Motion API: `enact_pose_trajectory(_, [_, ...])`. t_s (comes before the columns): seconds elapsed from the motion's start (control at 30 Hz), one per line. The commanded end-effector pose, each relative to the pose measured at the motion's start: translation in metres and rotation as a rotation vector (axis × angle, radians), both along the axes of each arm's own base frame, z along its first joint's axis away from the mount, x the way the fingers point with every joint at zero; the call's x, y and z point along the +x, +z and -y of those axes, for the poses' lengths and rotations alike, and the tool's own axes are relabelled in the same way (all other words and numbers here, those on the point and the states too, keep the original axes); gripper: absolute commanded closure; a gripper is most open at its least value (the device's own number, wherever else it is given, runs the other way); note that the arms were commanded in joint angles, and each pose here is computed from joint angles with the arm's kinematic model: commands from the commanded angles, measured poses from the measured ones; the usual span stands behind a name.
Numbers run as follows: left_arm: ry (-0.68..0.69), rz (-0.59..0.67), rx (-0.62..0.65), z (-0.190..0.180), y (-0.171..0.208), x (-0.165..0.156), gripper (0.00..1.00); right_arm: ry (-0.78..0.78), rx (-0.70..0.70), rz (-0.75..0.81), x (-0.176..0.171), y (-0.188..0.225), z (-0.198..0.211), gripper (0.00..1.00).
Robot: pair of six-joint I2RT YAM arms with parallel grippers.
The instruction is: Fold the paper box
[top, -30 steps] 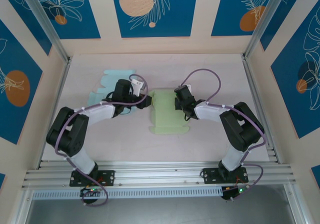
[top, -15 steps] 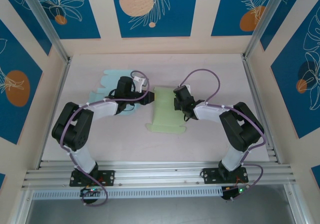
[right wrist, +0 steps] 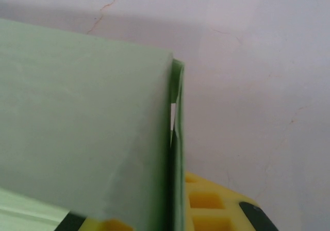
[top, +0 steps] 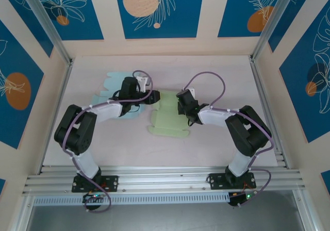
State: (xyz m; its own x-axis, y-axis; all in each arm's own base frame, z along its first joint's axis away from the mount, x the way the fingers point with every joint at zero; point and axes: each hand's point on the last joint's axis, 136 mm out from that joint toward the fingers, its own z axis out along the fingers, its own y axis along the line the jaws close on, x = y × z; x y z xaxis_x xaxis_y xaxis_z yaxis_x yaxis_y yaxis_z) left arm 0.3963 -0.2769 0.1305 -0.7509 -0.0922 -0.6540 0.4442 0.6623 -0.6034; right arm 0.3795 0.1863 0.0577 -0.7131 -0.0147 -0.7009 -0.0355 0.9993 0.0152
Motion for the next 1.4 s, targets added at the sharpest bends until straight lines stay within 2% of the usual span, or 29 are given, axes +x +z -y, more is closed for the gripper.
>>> enact_pose_trajectory(0.0, [0.063, 0.033, 0.047, -0.02, 0.002, -0.012, 0.53, -0.021, -0.027, -0.024, -0.001, -0.004, 0.002, 1.0])
enact_pose_trajectory(0.17, [0.13, 0.054, 0.141, -0.051, -0.006, -0.039, 0.48, -0.008, -0.01, -0.023, 0.0, -0.005, -0.001, 1.0])
enact_pose_trajectory(0.33, [0.158, 0.113, 0.241, -0.071, -0.009, -0.046, 0.39, 0.01, 0.002, -0.022, -0.001, -0.006, -0.007, 1.0])
enact_pose_trajectory(0.47, [0.113, 0.224, 0.267, -0.076, 0.009, -0.041, 0.44, 0.014, 0.002, -0.023, 0.0, -0.006, -0.009, 1.0])
enact_pose_trajectory(0.5, [0.083, 0.253, 0.26, -0.074, 0.013, -0.04, 0.42, 0.017, 0.0, -0.022, 0.0, -0.006, -0.009, 1.0])
enact_pose_trajectory(0.6, [-0.038, 0.303, 0.235, -0.062, 0.021, -0.041, 0.24, 0.02, 0.001, -0.022, 0.001, -0.007, -0.01, 1.0])
enact_pose_trajectory(0.7, [-0.096, 0.289, 0.216, -0.052, 0.018, -0.036, 0.12, 0.024, 0.006, -0.02, 0.002, -0.007, -0.012, 1.0])
enact_pose_trajectory(0.9, [-0.136, 0.194, 0.184, -0.035, 0.0, -0.017, 0.09, 0.028, 0.008, -0.023, 0.004, -0.009, -0.014, 1.0])
enact_pose_trajectory(0.97, [-0.143, 0.166, 0.183, -0.031, -0.007, -0.013, 0.04, 0.03, 0.006, -0.023, 0.004, -0.009, -0.014, 1.0])
enact_pose_trajectory(1.2, [-0.099, 0.103, 0.207, -0.031, -0.018, -0.006, 0.05, 0.02, 0.003, -0.024, 0.006, -0.01, -0.012, 1.0])
enact_pose_trajectory(1.37, [-0.157, 0.072, 0.168, -0.01, -0.012, -0.021, 0.18, -0.012, 0.001, -0.033, 0.009, -0.013, -0.005, 1.0])
